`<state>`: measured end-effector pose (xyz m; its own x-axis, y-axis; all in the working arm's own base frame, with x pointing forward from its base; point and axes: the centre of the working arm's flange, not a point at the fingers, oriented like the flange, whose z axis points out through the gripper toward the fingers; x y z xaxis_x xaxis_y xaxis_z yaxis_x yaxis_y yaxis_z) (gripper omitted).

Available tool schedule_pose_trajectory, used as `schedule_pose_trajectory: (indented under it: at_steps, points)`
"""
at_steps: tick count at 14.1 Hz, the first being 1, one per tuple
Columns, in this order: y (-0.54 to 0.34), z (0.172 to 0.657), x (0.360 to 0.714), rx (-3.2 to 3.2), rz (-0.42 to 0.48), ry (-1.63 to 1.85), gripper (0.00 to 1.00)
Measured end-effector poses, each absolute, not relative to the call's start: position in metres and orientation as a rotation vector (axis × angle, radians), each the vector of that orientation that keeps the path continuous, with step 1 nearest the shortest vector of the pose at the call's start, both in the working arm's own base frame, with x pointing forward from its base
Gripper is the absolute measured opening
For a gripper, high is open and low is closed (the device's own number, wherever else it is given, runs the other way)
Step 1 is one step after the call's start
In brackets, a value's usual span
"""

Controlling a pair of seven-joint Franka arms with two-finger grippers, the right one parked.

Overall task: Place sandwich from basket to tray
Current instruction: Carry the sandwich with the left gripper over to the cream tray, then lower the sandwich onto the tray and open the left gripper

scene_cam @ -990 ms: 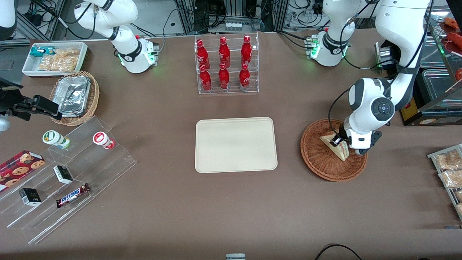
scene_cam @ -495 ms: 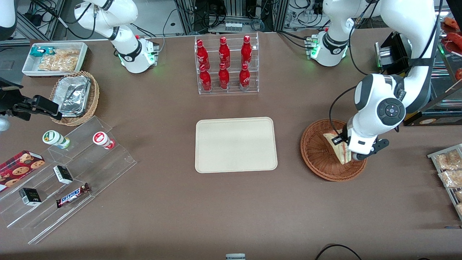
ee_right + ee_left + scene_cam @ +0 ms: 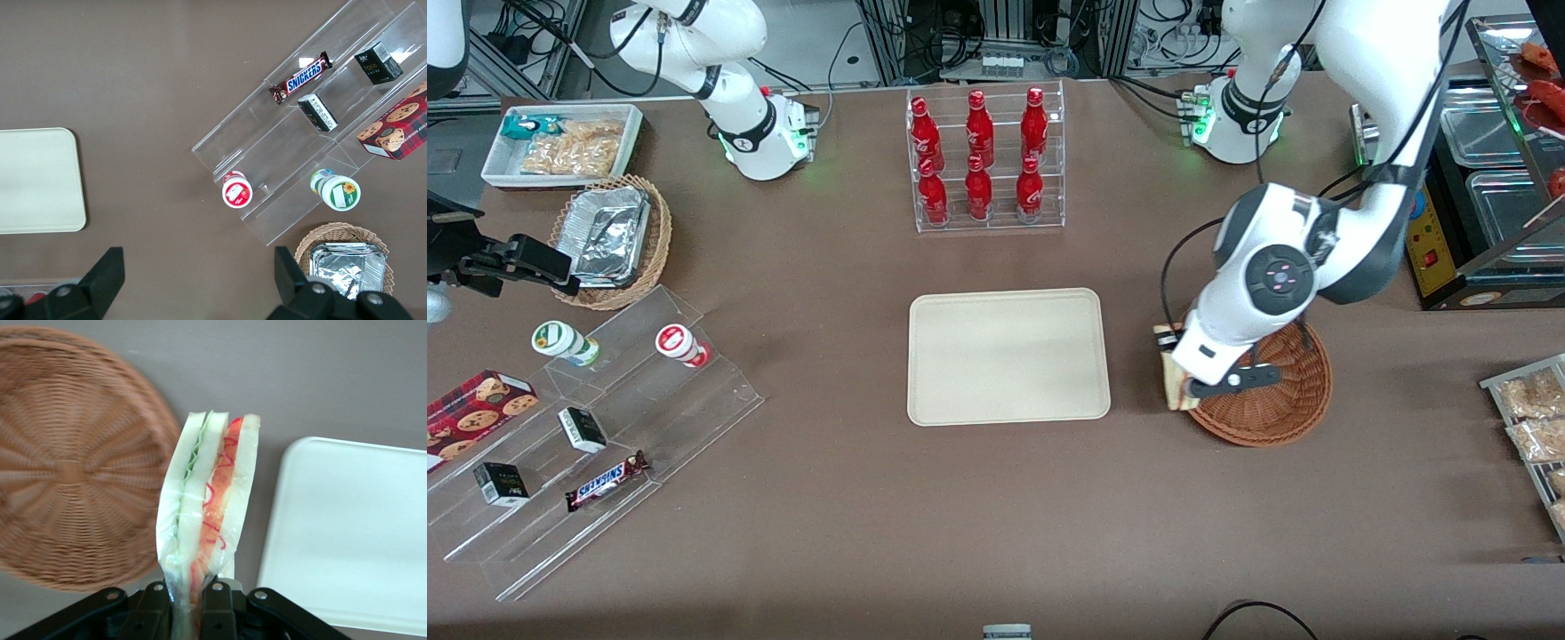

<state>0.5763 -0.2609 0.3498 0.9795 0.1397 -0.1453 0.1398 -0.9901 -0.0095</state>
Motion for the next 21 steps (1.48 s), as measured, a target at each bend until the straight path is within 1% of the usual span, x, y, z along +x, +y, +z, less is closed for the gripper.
schedule_pose_trajectory:
  at_steps: [4, 9, 11, 15, 18, 21]
  points:
    - [-0.327, 0.339, 0.574, 3.082, -0.247, 0.184, 0.15]
    - [-0.423, 0.322, 0.552, 3.118, -0.178, 0.220, 0.15]
    - [-0.448, 0.309, 0.548, 3.115, -0.176, 0.224, 0.15]
    - [-0.483, 0.272, 0.540, 3.091, -0.224, 0.187, 0.15]
    - [-0.492, 0.244, 0.532, 3.094, -0.275, 0.172, 0.15]
    - [-0.499, 0.232, 0.525, 3.097, -0.302, 0.155, 0.15]
